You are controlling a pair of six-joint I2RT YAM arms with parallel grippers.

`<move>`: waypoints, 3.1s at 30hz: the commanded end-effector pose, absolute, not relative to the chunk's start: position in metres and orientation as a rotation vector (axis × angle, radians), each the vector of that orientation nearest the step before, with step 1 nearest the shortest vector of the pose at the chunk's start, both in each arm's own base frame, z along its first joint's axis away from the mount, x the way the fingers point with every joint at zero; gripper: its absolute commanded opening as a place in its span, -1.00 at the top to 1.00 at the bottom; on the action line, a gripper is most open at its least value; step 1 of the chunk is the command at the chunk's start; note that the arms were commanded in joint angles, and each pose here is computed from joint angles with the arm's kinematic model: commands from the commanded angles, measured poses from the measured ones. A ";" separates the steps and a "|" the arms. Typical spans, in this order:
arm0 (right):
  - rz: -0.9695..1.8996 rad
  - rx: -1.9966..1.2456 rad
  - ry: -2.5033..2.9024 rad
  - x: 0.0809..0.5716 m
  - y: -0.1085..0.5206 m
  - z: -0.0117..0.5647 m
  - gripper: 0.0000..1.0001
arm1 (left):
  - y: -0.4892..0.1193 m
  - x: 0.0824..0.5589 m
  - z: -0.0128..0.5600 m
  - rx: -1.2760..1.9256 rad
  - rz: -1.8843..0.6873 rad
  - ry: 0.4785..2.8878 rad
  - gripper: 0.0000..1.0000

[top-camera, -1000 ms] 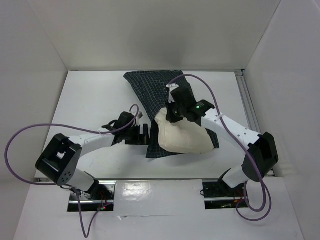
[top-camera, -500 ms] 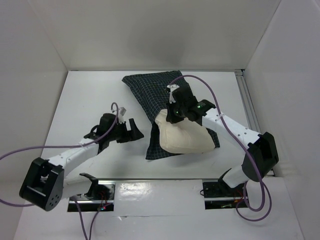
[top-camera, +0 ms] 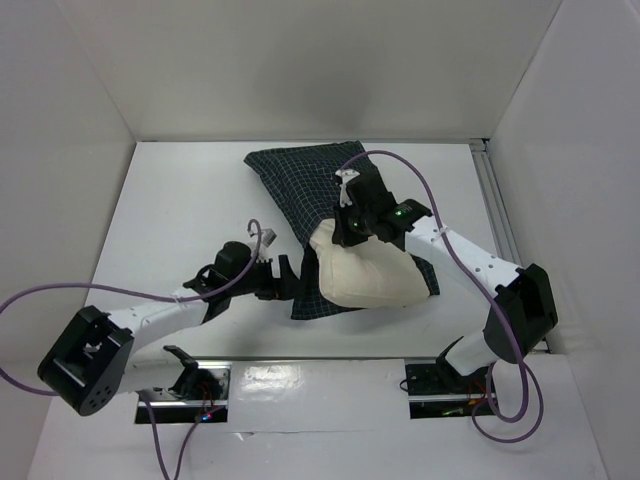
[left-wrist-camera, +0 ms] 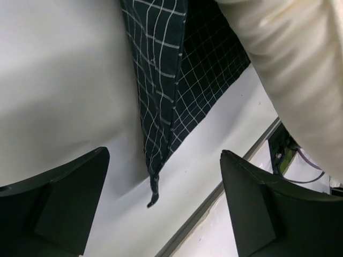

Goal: Put the pillow into the pillowcase

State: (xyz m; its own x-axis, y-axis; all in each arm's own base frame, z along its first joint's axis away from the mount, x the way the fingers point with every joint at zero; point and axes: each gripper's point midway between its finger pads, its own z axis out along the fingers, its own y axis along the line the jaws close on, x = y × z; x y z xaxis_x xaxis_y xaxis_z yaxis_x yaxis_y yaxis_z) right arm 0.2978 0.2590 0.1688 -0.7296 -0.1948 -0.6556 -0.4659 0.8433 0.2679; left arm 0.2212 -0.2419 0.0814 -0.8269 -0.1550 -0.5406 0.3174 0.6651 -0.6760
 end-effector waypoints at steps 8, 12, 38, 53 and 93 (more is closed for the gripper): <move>0.687 -0.454 2.262 0.306 0.277 0.202 1.00 | -0.277 0.248 0.084 0.182 -1.103 2.256 0.04; 0.670 -0.463 2.260 0.307 0.284 0.197 1.00 | -0.273 0.249 0.096 0.111 -1.099 2.266 1.00; 0.509 -0.570 2.281 0.387 0.373 0.129 1.00 | -0.224 0.131 0.216 0.134 -1.487 1.995 1.00; 0.638 -0.444 2.235 0.319 0.333 0.208 -0.91 | -0.127 0.181 0.241 -0.200 -0.693 2.093 -0.66; 0.908 -0.171 2.488 0.283 0.240 0.088 -0.99 | -0.188 0.259 0.073 0.276 0.087 2.639 -1.00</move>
State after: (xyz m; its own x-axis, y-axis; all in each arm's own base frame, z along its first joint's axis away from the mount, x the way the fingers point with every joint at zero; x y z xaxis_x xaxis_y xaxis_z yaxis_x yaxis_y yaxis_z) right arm 0.2834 0.2117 0.0738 -0.8929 0.0591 -0.4464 -0.1927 0.8459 0.4974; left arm 0.2539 -0.1906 0.0918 -0.8645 0.1647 -0.4749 0.1698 0.9849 0.0326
